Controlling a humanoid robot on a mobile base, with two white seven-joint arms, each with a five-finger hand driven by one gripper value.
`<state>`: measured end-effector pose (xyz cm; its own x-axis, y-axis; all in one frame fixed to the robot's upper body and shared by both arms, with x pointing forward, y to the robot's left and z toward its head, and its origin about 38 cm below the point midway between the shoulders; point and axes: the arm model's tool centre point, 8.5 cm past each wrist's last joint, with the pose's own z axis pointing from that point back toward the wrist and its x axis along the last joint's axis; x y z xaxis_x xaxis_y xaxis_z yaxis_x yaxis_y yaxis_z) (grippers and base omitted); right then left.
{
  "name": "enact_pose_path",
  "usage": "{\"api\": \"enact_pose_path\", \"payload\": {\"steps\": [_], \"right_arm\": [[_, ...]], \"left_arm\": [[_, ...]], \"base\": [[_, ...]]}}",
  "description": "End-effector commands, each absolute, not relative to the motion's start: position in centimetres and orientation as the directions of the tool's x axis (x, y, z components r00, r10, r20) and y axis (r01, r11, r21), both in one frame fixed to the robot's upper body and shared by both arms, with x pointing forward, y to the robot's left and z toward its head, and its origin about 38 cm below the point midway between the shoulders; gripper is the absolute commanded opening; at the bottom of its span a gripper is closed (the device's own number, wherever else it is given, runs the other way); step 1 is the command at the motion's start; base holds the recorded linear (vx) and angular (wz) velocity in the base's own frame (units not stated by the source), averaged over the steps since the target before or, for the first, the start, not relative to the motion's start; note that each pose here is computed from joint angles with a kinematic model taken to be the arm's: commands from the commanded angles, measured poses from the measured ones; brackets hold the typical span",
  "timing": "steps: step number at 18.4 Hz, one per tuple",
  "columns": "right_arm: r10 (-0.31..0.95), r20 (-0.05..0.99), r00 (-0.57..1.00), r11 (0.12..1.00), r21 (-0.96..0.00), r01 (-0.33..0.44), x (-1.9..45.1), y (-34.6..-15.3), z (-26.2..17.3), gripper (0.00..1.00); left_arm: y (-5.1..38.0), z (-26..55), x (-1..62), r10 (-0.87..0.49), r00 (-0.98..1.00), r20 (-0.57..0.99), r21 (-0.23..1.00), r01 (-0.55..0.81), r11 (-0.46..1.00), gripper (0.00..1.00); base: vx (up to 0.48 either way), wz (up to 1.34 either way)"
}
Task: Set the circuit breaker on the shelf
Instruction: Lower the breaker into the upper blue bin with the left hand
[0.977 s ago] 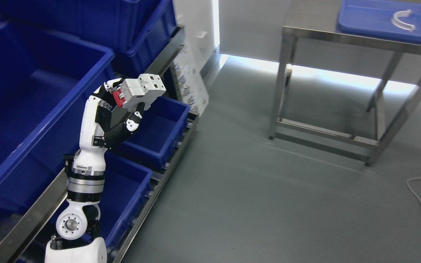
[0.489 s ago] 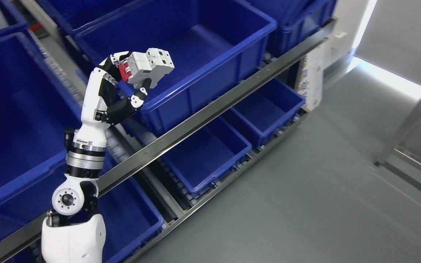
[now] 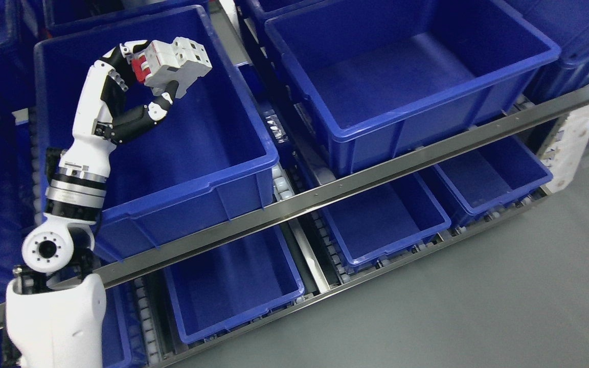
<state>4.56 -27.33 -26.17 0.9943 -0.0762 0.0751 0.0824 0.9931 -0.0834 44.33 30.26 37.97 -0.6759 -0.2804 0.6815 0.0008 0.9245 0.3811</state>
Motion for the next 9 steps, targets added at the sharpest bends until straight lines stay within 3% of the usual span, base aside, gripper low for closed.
{"api": "enact_pose_path", "payload": {"steps": [1, 5, 9], "right_arm": [[-0.072, 0.1, 0.992, 0.991, -0.104, 0.082, 3.8, -28.5, -26.1, 1.0], [-0.072, 0.1, 0.992, 0.991, -0.102, 0.082, 3.8, -28.5, -26.1, 1.0], [-0.072, 0.1, 0.992, 0.991, -0.102, 0.082, 3.8, -28.5, -26.1, 1.0]], "left_arm": [[37.4, 44.6, 43.9, -0.589, -0.556, 0.587, 0.616, -0.165, 0.77, 0.1], [35.4, 42.1, 48.7, -0.742, -0.412, 0.529, 0.808, -0.02, 0.588, 0.1], [31.8, 38.5, 53.0, -0.855, -0.293, 0.427, 0.904, 0.146, 0.401, 0.1]], "base": [[0.026, 0.42], [0.037, 0.29], [0.023, 0.15]]}}
